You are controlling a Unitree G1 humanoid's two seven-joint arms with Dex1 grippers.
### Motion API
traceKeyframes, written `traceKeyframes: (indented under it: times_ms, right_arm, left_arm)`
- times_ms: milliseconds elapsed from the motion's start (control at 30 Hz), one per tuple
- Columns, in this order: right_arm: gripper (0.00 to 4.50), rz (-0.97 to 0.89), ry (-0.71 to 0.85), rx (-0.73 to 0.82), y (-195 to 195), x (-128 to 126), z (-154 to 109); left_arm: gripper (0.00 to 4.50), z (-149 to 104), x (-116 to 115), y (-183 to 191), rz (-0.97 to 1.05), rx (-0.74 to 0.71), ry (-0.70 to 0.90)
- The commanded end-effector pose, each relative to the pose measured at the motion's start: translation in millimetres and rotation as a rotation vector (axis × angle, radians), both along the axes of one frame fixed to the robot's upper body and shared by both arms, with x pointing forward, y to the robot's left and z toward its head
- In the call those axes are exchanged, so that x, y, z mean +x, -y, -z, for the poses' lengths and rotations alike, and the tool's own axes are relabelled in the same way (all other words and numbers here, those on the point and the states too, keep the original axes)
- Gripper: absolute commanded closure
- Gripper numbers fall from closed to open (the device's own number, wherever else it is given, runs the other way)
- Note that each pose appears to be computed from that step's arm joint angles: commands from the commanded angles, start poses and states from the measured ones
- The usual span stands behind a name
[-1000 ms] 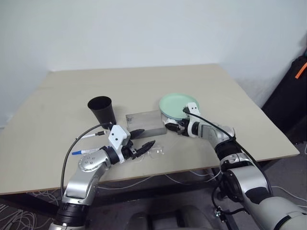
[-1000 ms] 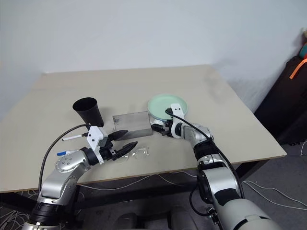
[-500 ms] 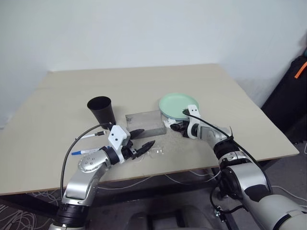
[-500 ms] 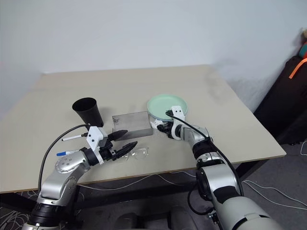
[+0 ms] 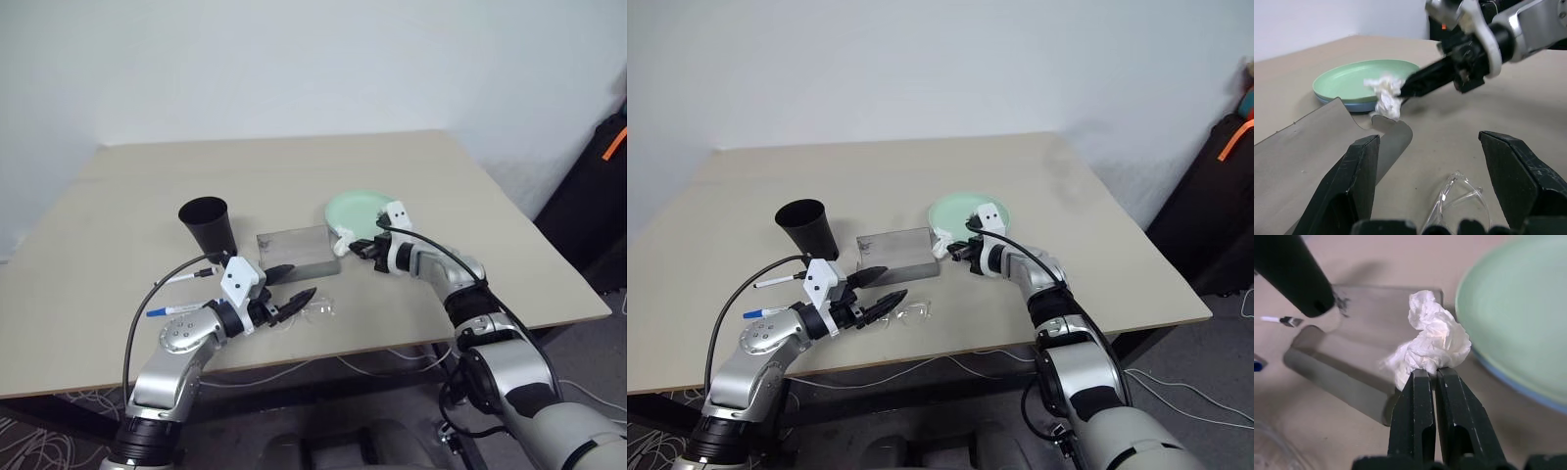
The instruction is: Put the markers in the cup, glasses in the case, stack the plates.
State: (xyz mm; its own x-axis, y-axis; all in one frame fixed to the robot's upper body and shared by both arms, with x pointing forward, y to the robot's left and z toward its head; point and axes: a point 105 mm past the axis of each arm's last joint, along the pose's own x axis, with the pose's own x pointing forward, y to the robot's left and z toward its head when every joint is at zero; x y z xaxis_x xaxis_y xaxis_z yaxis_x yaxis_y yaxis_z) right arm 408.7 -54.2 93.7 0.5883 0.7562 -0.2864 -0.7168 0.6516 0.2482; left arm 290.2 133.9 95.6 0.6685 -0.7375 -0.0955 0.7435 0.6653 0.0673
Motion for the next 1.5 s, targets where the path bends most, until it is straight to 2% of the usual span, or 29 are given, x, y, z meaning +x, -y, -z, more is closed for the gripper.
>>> traceKeyframes:
  times_ms: [33, 267, 400, 733, 900, 1133, 1333, 1500]
  right_arm:
    - [4.48, 0.033, 0.142, 0.038, 7.0, 13.7, -45.4]
    - [4.48, 0.225, 0.151, -0.064, 29.5, 41.4, -40.1]
    - [3.53, 0.258, 0.145, -0.069, 34.5, 46.3, -36.5]
    - [0.16, 0.277, 0.162, -0.058, 36.8, 48.2, -35.7]
    - [0.07, 0.188, 0.273, -0.079, 36.5, 38.7, -39.3]
    - [0.07, -0.063, 0.453, -0.072, 36.2, -4.9, -41.9]
    - [0.07, -0.233, 0.479, -0.1, 35.8, -38.3, -30.7]
    - [0.07, -0.221, 0.491, -0.094, 30.9, -43.7, -26.7]
  left_arm:
    - [1.08, -14.9, 0.1, 1.4, 0.014, -0.001, 0.058]
    - [1.08, -15.5, 1.8, 3.2, 0.02, 0.001, 0.061]
    - [1.08, -15.8, 1.5, 1.9, 0.014, 0.003, 0.062]
    - [1.08, -15.3, -0.2, -1.8, 0.005, 0.007, 0.06]
    - [1.08, -14.4, 1.0, -3.5, 0.024, 0.041, 0.053]
    - [1.08, -16.8, 10.4, -22.3, 0.108, 0.181, 0.001]
    - [1.08, -17.3, 20.6, -35.5, 0.228, 0.351, -0.047]
    - [1.08, -15.8, 17.2, -36.5, 0.407, 0.441, -0.147]
